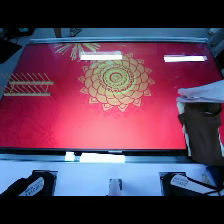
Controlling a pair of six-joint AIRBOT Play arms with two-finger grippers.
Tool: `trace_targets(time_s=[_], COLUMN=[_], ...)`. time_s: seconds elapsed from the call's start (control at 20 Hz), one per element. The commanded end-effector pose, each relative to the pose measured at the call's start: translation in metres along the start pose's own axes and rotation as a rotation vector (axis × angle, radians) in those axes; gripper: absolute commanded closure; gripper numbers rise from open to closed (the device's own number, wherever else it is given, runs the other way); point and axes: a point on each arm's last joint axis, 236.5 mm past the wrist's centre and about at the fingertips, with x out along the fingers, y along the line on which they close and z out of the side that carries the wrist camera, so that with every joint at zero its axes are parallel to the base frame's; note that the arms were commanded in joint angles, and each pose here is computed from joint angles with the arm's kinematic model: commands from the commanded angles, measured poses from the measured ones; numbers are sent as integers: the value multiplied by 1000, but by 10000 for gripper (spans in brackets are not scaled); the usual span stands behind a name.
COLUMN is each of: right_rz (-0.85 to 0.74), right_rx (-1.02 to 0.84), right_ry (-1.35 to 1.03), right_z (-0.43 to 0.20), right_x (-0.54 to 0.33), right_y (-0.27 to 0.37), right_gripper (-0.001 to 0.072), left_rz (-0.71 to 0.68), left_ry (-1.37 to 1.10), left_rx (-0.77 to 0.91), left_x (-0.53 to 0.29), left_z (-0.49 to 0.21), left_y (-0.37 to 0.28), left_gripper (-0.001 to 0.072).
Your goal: Fold the shirts.
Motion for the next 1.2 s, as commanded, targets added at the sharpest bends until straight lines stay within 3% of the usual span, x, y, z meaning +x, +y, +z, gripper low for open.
trace_targets(time_s=[0.0,0.2,0.35,0.55,0.85,1.1,1.15], right_rz=[-102,-271,-404,-453,-710,-714,-715], right_rx=[119,188,186,231,286,328,330], right_ry=[-80,-158,-86,61,294,356,367], right_z=[5,5,-14,-58,-139,-162,-166], right_x=[-43,-75,-76,-48,-32,-3,1], right_y=[-43,-88,-120,-150,-232,-252,-255], right_gripper=[680,679,679,679,679,677,611], left_rz=[-2,-25,-32,-35,-49,-71,-69], left_ry=[12,89,125,147,139,125,120], left_rx=[3,0,-15,-24,-29,-36,-36], left_x=[0,3,10,15,15,15,15], left_z=[-3,-24,-37,-46,-44,-41,-39], left_y=[0,-3,1,5,1,-5,-4], left_gripper=[665,665,665,665,665,665,665])
